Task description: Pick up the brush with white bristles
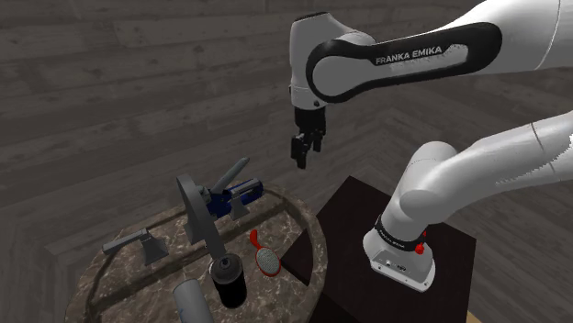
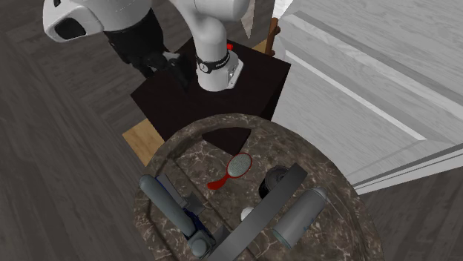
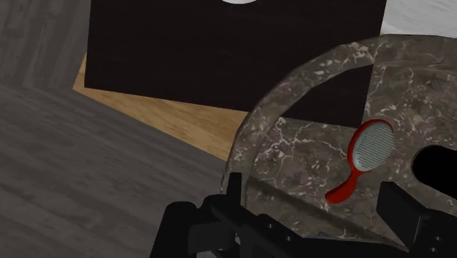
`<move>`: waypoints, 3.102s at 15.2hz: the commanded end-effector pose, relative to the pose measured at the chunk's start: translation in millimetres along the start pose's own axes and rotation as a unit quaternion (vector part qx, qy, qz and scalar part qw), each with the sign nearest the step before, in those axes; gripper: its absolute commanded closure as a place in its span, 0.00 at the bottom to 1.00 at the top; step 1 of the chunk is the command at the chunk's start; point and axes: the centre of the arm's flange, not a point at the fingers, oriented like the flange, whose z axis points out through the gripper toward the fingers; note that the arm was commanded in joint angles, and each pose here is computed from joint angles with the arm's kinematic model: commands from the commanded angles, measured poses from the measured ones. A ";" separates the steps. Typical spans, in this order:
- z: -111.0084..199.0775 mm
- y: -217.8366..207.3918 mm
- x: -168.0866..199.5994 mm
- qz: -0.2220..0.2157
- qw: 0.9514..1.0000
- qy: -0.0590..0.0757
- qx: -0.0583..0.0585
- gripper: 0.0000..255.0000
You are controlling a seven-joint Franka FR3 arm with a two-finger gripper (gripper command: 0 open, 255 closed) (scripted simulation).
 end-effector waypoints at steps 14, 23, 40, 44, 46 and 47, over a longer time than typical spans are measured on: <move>160.1 -118.2 47.8 0.020 1.000 0.006 -0.016 0.00; 252.4 -182.7 77.4 0.032 0.999 0.009 -0.025 0.00; 292.3 -182.3 82.6 0.032 0.999 0.009 -0.025 1.00; 281.6 -182.2 81.4 0.032 0.999 0.009 -0.025 1.00; 271.2 -182.4 79.9 0.032 0.999 0.009 -0.025 1.00; 265.9 -182.5 79.2 0.032 0.999 0.009 -0.025 1.00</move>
